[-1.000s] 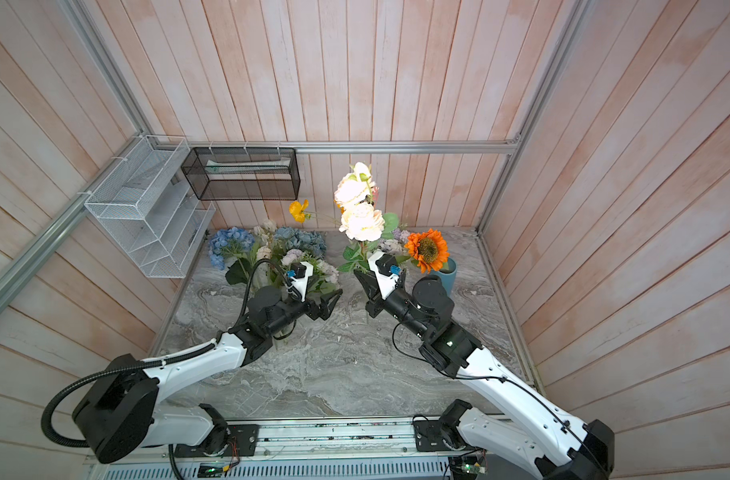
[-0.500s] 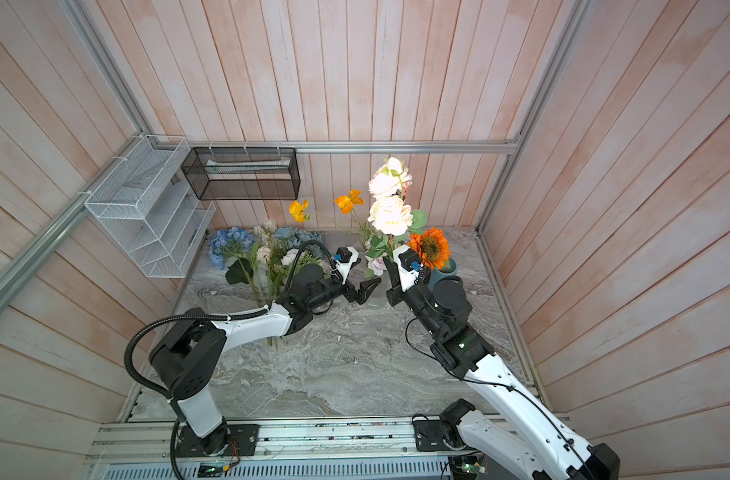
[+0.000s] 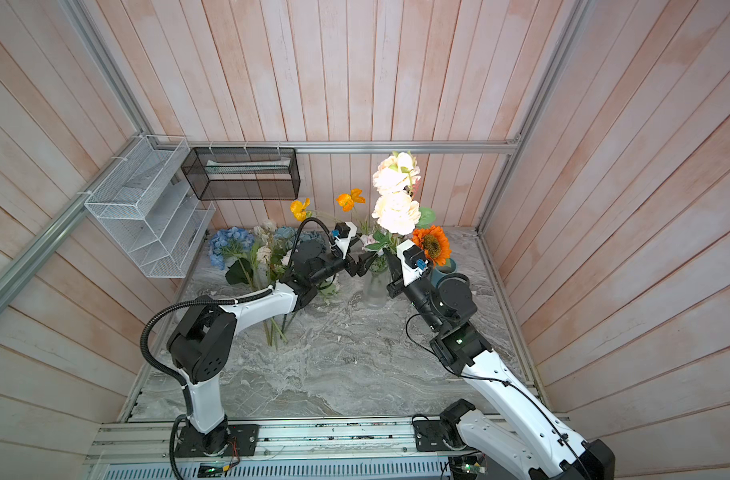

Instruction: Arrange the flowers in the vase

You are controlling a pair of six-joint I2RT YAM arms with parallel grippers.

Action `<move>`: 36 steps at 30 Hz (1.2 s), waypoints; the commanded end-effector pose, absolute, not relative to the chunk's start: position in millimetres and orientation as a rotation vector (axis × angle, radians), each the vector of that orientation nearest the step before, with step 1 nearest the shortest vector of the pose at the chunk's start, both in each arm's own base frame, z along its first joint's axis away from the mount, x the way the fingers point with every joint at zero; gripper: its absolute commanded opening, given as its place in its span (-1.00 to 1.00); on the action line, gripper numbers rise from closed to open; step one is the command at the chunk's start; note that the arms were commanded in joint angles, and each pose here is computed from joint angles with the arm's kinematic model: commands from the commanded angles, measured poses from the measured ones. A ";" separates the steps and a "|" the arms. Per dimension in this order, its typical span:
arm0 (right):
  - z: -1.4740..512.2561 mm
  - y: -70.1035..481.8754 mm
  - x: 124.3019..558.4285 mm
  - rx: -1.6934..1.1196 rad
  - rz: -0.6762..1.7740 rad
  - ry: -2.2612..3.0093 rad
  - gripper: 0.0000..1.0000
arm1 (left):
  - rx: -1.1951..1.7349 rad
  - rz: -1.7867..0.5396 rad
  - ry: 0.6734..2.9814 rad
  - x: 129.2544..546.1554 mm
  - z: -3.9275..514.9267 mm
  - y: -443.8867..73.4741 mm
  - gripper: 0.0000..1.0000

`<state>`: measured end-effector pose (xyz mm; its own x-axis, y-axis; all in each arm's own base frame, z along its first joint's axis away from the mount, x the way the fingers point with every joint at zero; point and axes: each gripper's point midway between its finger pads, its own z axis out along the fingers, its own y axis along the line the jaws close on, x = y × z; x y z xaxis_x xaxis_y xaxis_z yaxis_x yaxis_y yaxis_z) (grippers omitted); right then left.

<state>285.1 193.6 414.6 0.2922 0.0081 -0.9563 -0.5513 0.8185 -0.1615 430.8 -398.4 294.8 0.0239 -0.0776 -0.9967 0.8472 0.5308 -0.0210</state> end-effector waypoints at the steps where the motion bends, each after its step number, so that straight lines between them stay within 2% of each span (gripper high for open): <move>1: 440.5 192.8 277.7 -0.504 0.416 1.111 -1.00 | 0.761 -0.860 1.309 430.6 307.4 -403.3 0.60; 12: 458.8 206.5 294.6 -0.516 0.382 1.009 -1.00 | 0.766 -0.850 1.292 434.2 312.0 -402.9 0.58; 26: 453.6 217.6 326.7 -0.516 0.352 0.988 -1.00 | 0.773 -0.848 1.265 444.4 320.4 -402.3 0.58; 36: 469.1 220.8 311.7 -0.535 0.422 0.941 -1.00 | 0.774 -0.850 1.258 445.4 320.7 -402.4 0.58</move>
<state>325.2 225.1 443.6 0.4666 0.0597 -0.8824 -0.5527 0.7986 -0.2383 441.9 -400.7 313.0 0.0632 -0.1020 -0.9928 0.8710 0.4913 0.0049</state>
